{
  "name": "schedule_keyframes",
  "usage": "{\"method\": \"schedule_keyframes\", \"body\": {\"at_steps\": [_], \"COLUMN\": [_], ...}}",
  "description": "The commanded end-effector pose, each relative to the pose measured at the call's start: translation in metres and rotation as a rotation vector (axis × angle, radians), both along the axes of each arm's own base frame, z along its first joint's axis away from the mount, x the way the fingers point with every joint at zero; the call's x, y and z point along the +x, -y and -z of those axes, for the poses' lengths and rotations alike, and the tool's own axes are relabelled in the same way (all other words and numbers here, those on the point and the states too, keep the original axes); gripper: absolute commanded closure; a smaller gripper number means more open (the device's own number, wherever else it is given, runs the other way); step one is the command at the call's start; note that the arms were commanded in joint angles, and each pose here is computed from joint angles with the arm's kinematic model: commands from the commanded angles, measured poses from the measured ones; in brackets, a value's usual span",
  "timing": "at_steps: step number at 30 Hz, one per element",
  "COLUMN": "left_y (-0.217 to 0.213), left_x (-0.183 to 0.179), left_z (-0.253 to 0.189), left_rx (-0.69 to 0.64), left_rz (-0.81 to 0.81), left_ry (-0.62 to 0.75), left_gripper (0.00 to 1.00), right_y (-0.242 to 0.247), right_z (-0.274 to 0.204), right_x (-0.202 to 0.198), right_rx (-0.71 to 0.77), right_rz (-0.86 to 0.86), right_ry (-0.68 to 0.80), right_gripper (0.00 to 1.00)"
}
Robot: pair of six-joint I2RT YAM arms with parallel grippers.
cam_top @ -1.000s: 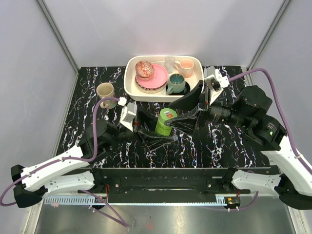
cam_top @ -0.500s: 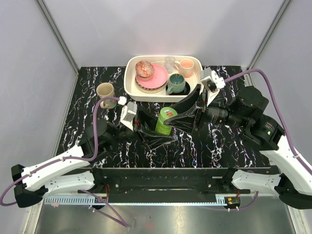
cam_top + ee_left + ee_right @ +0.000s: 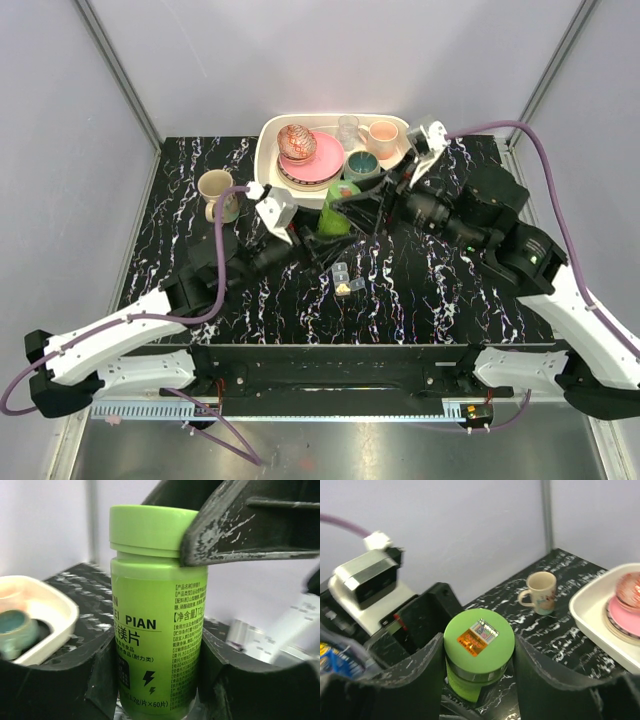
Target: Sort the pills into containers
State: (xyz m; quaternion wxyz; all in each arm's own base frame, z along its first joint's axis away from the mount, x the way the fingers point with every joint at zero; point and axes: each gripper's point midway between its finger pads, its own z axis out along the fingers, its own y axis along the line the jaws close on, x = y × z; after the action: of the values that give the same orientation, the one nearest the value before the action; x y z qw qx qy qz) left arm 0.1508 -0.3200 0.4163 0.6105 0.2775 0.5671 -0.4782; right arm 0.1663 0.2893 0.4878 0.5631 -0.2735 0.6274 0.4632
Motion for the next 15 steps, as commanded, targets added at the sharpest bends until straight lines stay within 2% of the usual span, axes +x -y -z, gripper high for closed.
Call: {"method": "schedule_keyframes", "body": {"at_steps": [1,5,7,9,10,12,13,15], "left_y": [-0.049,-0.051,-0.044,-0.039,-0.034,-0.027,-0.026,-0.024], "left_x": [0.066,0.087,0.088,0.083,0.078,0.071,0.062,0.05], "left_z": [-0.065,-0.069,-0.073,-0.071,-0.071,-0.062,-0.063,-0.057], "left_rx": [-0.097,-0.07,-0.049,-0.053,-0.051,-0.058,-0.07,-0.083], "left_rz": [-0.453,-0.571,-0.552,-0.51,-0.472,-0.417,-0.368,-0.302], "left_ry": [0.096,0.094,0.119,0.119,0.131,0.098,0.102,0.087], "left_gripper": [1.0,1.0,1.0,1.0,1.0,1.0,1.0,1.0], "right_y": [0.013,0.014,0.008,0.003,-0.001,-0.003,-0.005,-0.003], "right_z": [0.003,-0.008,-0.017,-0.022,-0.029,-0.037,-0.04,-0.048], "right_x": [0.045,0.064,0.065,0.063,0.057,0.048,0.04,0.026], "right_rx": [-0.007,0.025,0.038,0.043,0.05,0.06,0.064,0.087], "right_rz": [0.263,0.36,0.343,0.315,0.274,0.22,0.175,0.116], "right_ry": [-0.088,-0.103,-0.099,-0.092,-0.073,-0.047,-0.028,0.001], "right_gripper": [0.96,0.96,0.87,0.71,0.53,0.39,0.29,0.24]}}
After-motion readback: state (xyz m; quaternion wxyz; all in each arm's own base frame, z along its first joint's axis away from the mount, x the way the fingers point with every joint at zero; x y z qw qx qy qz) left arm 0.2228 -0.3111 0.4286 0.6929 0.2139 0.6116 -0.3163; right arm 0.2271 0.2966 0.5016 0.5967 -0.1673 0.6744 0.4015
